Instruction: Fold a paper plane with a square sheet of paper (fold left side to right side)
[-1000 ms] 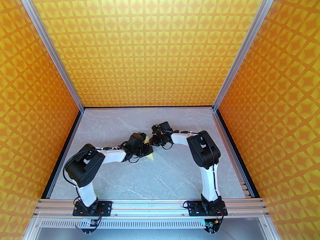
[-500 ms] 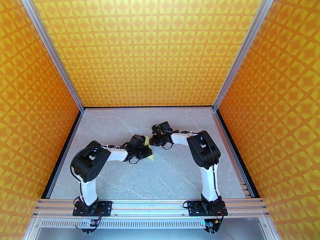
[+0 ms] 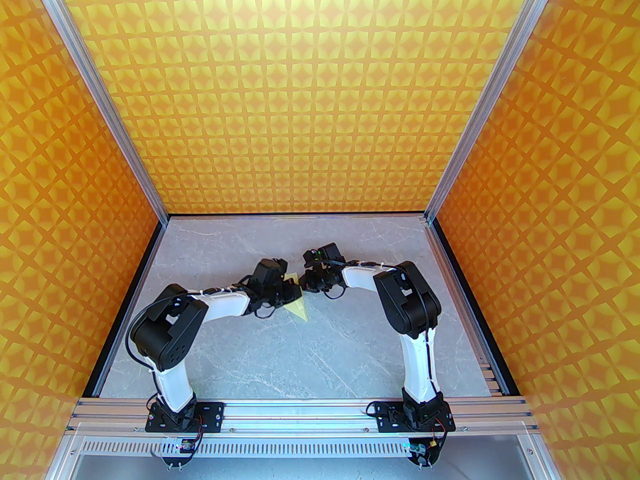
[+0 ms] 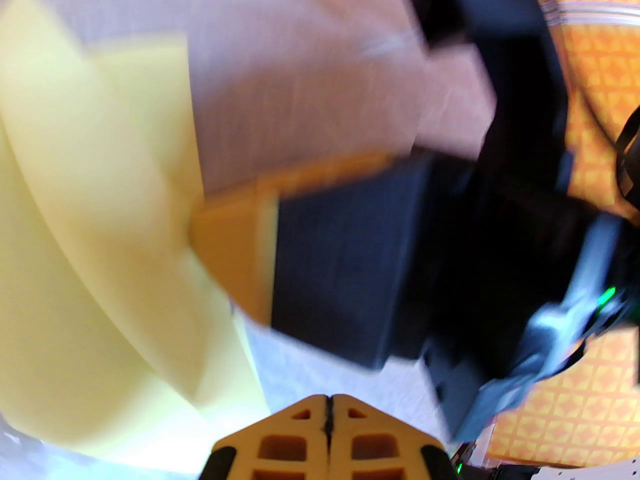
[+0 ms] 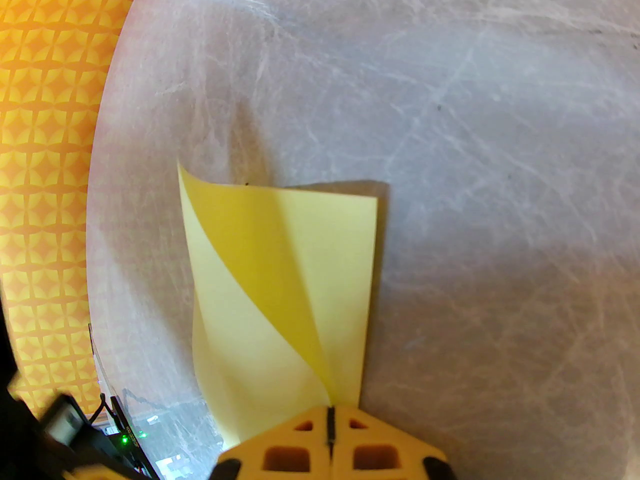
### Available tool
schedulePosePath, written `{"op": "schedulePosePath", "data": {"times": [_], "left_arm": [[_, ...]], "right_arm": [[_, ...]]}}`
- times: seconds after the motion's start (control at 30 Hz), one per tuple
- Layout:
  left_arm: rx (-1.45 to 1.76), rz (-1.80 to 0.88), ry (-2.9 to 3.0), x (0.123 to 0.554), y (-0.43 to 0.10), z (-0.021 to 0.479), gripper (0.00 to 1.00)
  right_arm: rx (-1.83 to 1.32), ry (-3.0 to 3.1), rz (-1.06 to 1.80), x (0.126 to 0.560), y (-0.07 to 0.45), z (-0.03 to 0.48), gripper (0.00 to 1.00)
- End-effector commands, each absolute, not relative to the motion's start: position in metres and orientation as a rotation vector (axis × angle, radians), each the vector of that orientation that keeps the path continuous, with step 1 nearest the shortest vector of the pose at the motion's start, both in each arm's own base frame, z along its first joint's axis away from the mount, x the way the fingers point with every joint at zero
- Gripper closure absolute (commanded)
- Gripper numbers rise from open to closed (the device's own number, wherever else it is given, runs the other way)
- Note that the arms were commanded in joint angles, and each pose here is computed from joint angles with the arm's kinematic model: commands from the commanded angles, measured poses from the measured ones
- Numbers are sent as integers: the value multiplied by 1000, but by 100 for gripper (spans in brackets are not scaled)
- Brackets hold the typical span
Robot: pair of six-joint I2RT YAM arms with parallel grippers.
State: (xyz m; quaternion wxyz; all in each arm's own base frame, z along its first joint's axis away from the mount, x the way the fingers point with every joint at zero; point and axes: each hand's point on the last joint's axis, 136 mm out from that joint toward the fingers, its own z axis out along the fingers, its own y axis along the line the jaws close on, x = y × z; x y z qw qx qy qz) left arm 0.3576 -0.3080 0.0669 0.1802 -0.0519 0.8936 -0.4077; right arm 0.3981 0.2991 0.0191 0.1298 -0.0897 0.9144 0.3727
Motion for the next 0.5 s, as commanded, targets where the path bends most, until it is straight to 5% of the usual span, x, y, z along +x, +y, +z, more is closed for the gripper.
{"op": "schedulePosePath", "data": {"times": [0.0,0.47], "left_arm": [[-130,-1108,2558,363,-299,59,98],[-109,-1066,2578,391,-297,49,98]], "right_arm": [[-259,2712,1044,390,297,-1,100],[-263,2715,1043,388,298,-1,100]]}}
